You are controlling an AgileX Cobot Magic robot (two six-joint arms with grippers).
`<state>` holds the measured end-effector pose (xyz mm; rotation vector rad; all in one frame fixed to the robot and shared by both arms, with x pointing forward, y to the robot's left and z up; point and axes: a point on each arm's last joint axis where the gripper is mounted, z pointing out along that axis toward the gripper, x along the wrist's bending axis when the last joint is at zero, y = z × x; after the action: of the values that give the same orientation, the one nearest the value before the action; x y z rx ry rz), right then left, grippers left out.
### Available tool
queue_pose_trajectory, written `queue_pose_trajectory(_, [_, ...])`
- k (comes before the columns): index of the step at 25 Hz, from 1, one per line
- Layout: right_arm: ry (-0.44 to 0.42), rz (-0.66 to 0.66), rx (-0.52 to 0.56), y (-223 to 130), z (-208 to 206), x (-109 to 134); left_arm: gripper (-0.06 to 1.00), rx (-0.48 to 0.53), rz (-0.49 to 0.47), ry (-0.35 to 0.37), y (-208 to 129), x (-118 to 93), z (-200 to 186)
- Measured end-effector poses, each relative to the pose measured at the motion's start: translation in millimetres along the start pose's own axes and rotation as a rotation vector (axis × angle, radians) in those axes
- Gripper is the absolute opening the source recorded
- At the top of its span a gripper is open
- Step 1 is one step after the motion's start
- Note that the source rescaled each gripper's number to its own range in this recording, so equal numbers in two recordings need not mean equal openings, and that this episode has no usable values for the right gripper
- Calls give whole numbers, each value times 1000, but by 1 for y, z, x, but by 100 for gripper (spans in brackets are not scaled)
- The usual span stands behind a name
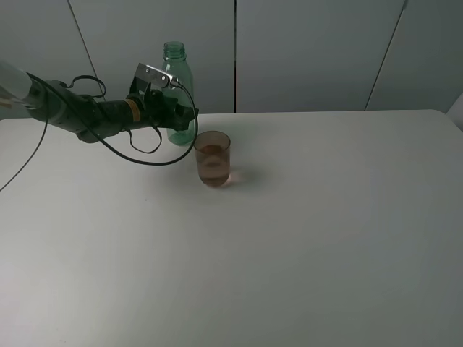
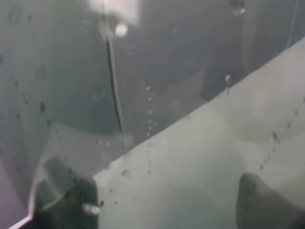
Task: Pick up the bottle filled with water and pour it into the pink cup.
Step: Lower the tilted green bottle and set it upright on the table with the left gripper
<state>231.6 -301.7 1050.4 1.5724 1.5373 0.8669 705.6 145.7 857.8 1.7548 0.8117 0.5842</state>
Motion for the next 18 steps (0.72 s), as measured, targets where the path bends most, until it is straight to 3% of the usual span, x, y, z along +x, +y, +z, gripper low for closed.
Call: queue_pose_trajectory(18, [0, 6, 0, 0, 0, 0, 1, -24, -16, -12, -6, -1, 2])
